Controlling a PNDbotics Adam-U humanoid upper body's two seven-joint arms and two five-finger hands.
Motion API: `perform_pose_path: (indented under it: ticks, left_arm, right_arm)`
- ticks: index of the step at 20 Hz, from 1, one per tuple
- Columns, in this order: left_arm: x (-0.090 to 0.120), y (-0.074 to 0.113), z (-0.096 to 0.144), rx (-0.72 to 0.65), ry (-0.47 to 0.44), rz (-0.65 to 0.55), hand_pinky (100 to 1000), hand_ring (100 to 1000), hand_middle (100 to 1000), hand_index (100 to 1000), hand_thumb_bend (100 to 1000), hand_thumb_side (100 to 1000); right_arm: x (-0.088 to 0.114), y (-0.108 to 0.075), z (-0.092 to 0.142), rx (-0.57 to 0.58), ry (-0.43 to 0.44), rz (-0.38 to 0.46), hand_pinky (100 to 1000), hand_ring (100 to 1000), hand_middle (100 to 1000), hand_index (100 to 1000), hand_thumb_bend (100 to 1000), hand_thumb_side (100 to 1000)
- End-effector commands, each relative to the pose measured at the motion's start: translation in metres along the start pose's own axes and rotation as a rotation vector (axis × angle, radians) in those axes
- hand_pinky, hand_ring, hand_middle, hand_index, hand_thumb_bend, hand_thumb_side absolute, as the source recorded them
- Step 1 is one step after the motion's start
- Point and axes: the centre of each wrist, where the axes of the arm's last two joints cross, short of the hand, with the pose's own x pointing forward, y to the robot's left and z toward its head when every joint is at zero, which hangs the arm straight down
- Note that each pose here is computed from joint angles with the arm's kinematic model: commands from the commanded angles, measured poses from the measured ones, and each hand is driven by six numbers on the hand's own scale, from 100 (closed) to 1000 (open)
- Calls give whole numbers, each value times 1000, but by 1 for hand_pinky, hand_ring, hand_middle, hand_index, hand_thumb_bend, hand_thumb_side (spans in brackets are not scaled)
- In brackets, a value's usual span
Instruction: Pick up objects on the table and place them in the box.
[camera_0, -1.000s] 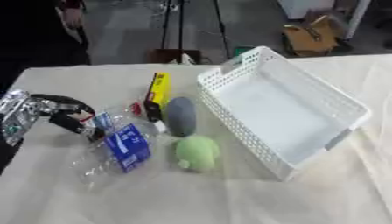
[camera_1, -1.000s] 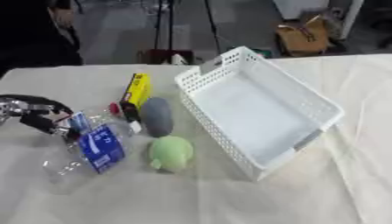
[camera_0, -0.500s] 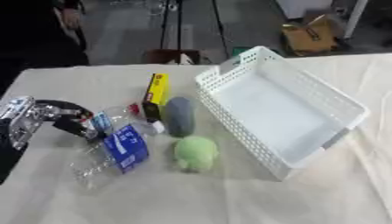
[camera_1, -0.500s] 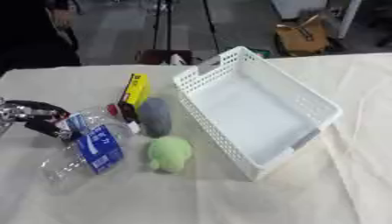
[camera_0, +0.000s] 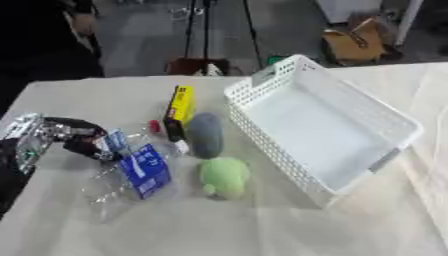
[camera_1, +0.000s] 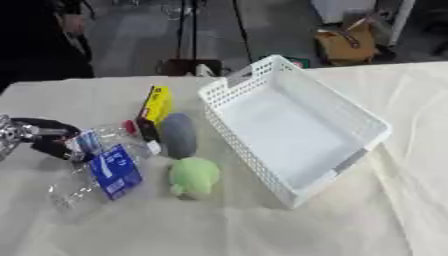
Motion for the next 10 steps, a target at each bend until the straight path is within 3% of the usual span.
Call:
perform_pose_path:
  ticks: [1, 2, 3, 5, 10]
  left_arm:
    - [-5, 6, 4, 20, 20, -12, 958, 1000, 978, 953, 411, 789]
    - [-4, 6, 4, 25, 23, -16, 958, 1000, 978, 953, 411, 789]
    - [-4, 6, 4, 29, 26, -19, 946, 990, 965, 922, 337, 756]
    - [-3, 8, 5, 53, 31, -24, 925, 968, 932, 815, 266, 733]
    - [-1, 13, 7, 92, 21, -29, 909, 949, 908, 755, 249, 740]
  right_arm:
    - [4, -1, -7, -3, -30, -9, 794, 766, 649, 862, 100, 1000]
    - [4, -1, -7, -3, -30, -9, 794, 766, 649, 862, 100, 1000]
    - [4, -1, -7, -3, -29, -9, 795, 766, 649, 862, 100, 1000]
    - [4, -1, -7, -4, -27, -8, 795, 766, 650, 863, 100, 1000]
    - [3, -1, -6, -4, -24, -5, 796, 766, 649, 863, 100, 1000]
